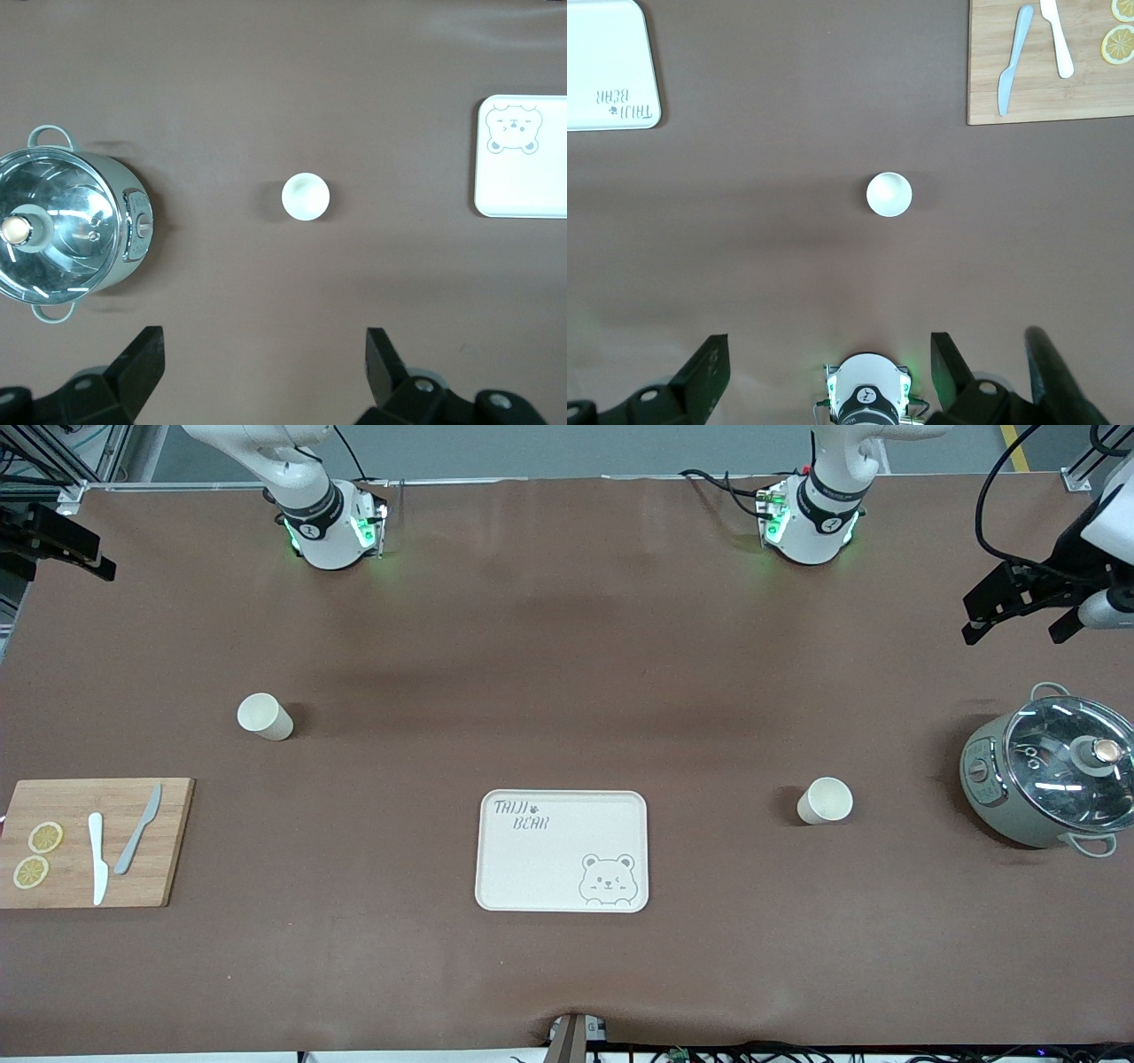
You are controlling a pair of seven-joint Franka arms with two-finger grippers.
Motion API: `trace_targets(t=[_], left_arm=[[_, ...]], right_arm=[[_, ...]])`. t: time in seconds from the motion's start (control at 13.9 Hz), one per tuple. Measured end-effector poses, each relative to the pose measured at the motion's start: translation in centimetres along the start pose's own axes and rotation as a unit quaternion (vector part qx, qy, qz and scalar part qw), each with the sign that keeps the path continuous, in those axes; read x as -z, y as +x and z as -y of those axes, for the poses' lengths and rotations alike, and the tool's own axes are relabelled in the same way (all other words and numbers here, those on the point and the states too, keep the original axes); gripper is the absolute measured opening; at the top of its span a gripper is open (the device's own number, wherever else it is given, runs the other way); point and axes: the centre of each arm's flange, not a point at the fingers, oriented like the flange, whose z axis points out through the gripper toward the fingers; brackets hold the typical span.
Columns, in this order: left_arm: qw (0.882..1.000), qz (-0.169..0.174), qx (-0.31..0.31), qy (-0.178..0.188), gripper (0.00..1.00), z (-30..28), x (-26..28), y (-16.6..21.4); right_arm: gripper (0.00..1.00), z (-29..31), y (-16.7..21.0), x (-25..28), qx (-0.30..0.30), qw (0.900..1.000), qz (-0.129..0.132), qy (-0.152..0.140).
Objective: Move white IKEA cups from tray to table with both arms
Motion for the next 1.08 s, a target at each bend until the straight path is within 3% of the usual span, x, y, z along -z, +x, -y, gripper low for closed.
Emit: trace_targets(t=[1.08], left_arm=[[1.0,0.009,-0.011,0.0,1.0,-0.8,0.7,-0.8]], right_arm=[[1.0,0.6,1.4,-0.4,0.021,0.999,-0.029,-0.005]])
